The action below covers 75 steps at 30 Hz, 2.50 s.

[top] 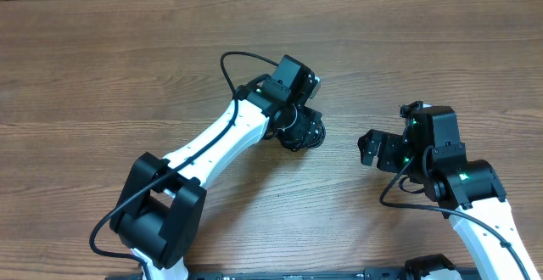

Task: Untangle cables
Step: 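Move both grippers inward toward the black cable bundle, then grasp the cable bundle with both grippers from opposite sides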

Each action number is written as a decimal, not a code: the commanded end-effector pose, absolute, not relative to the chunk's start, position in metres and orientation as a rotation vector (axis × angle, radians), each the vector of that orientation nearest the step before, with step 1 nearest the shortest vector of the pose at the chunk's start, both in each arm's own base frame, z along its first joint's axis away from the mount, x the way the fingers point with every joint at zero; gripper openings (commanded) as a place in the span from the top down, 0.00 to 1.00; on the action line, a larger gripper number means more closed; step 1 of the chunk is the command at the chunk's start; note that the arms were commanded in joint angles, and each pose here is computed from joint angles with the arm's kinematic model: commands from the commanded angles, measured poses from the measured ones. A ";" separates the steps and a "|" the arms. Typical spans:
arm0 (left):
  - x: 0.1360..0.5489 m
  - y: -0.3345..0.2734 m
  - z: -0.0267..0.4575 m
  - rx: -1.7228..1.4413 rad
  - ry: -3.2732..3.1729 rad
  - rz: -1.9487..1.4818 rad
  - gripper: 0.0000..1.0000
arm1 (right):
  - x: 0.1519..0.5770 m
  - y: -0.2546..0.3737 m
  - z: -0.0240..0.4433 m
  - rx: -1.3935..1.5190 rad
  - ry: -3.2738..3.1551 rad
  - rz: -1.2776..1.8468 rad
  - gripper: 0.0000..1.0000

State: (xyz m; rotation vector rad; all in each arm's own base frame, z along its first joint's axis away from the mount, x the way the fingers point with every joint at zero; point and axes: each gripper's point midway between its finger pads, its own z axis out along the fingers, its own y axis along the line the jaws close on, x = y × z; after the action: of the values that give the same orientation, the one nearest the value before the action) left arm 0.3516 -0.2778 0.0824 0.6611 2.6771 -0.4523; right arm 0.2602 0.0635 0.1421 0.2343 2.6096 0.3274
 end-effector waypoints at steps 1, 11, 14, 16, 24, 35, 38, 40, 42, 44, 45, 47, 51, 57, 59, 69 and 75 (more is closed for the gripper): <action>0.352 -0.284 0.080 0.665 2.679 -0.472 0.28 | 0.268 0.063 0.156 0.242 2.566 0.331 0.00; 0.386 -0.169 0.149 -0.036 2.836 -0.419 0.36 | 0.297 0.084 0.163 0.244 2.527 0.467 0.06; 0.373 -0.135 0.157 -0.149 2.888 -0.415 0.33 | 0.307 0.087 0.165 0.225 2.611 0.445 0.05; 0.359 -0.119 0.158 -0.152 2.934 -0.340 0.32 | 0.316 0.093 0.167 0.185 2.639 0.436 0.03; 0.307 -0.099 0.163 -0.158 2.964 -0.258 0.32 | 0.330 0.141 0.145 0.019 2.680 0.470 0.00; 0.287 -0.133 0.114 -0.098 2.882 -0.617 0.24 | 0.333 0.189 0.094 0.081 2.783 0.514 0.17; 0.287 -0.133 0.108 -0.104 2.903 -0.610 0.24 | 0.333 0.187 0.079 0.157 2.825 0.489 0.22; 0.287 -0.133 0.106 -0.106 2.910 -0.608 0.24 | 0.333 0.188 0.068 0.184 2.848 0.485 0.23; 0.287 -0.133 0.106 -0.106 2.911 -0.607 0.24 | 0.333 0.188 0.055 0.209 2.877 0.472 0.33; 0.287 -0.133 0.106 -0.107 2.911 -0.607 0.24 | 0.335 0.189 0.046 0.279 2.889 0.473 0.39; 0.287 -0.133 0.106 -0.107 2.911 -0.607 0.23 | 0.336 0.190 0.045 0.293 2.887 0.475 0.40; 0.287 -0.133 0.106 -0.107 2.911 -0.607 0.24 | 0.338 0.190 0.040 0.293 2.889 0.474 0.44; 0.287 -0.133 0.106 -0.107 2.911 -0.608 0.22 | 0.340 0.191 0.033 0.305 2.893 0.473 0.60; 0.287 -0.133 0.106 -0.106 2.911 -0.608 0.19 | 0.333 0.188 0.026 0.309 2.918 0.455 0.85; 0.287 -0.133 0.106 -0.107 2.910 -0.608 0.19 | 0.326 0.185 0.019 0.319 2.934 0.445 0.87; 0.293 -0.167 0.095 0.048 2.887 -0.612 0.20 | 0.321 0.192 0.017 0.268 2.948 0.510 0.96; 0.291 -0.164 0.055 -0.117 3.019 -0.545 0.19 | 0.317 0.184 0.018 0.308 2.986 0.534 0.96</action>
State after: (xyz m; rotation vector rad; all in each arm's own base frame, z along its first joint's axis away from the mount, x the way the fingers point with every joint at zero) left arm 0.2933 -0.1654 0.0730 -0.0200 2.9621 -0.5671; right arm 0.3196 0.1884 0.0211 0.3010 2.9659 0.5155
